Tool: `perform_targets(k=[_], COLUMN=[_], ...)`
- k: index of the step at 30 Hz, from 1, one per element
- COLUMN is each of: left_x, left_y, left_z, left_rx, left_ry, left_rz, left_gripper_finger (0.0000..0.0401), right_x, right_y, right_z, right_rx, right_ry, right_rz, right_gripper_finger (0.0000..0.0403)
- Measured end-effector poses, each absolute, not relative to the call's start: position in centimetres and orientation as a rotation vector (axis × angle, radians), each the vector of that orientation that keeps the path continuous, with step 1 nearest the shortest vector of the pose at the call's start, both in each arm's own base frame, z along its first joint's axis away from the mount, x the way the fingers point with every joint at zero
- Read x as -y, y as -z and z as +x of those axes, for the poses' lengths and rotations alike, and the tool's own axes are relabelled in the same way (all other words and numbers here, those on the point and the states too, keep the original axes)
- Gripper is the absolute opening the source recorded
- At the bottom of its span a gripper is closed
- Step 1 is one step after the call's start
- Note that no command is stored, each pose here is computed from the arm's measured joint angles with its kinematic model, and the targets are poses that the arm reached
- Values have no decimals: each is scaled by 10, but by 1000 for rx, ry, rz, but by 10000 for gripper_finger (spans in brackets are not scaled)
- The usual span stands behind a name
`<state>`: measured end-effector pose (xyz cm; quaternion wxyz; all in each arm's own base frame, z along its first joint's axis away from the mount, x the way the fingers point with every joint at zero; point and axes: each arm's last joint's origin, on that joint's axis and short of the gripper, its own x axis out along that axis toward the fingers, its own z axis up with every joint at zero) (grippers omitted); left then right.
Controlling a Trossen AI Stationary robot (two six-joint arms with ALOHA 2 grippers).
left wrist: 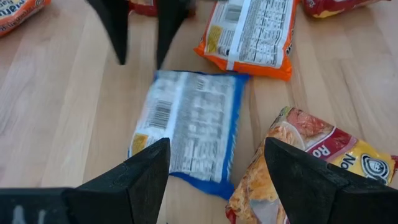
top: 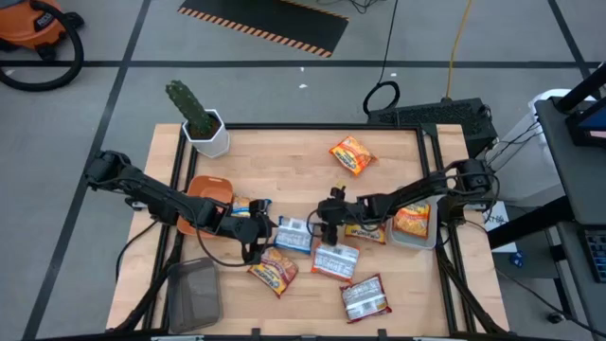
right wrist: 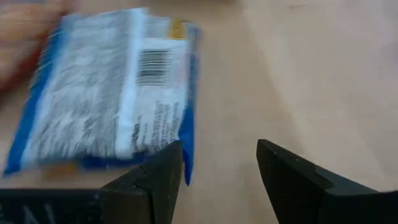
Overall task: Sort Maruchan noodles
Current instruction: Put the right blue noodle pack into the orange bin
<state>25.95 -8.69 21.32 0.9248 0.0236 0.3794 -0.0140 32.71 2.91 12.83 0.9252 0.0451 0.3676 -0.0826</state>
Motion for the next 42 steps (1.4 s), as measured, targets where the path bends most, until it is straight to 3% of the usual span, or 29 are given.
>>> perform_targets(k=[15, 25, 30, 39, 42], left_x=[92, 95, 96, 96, 97], left_y=[-211, -211, -210, -210, -210], left_z=[255, 254, 253, 253, 252], left_rx=[-808, -810, -820, -820, -823], left_ry=[26, 31, 34, 30, 23], left_rz=[16, 6, 13, 3, -16], left_gripper_finger=[266, 266, 266, 266, 266], right_x=[-35, -36, -34, -32, -31], right_y=[-127, -92, -92, -111, -122], right_z=[328, 343, 345, 349, 350], right_rx=[-774, -717, -688, -578, -530], right_ry=[-43, -77, -77, -92, -83], right_rz=[103, 23, 21, -36, -55], right_gripper_finger=[201, 196, 154, 24, 6])
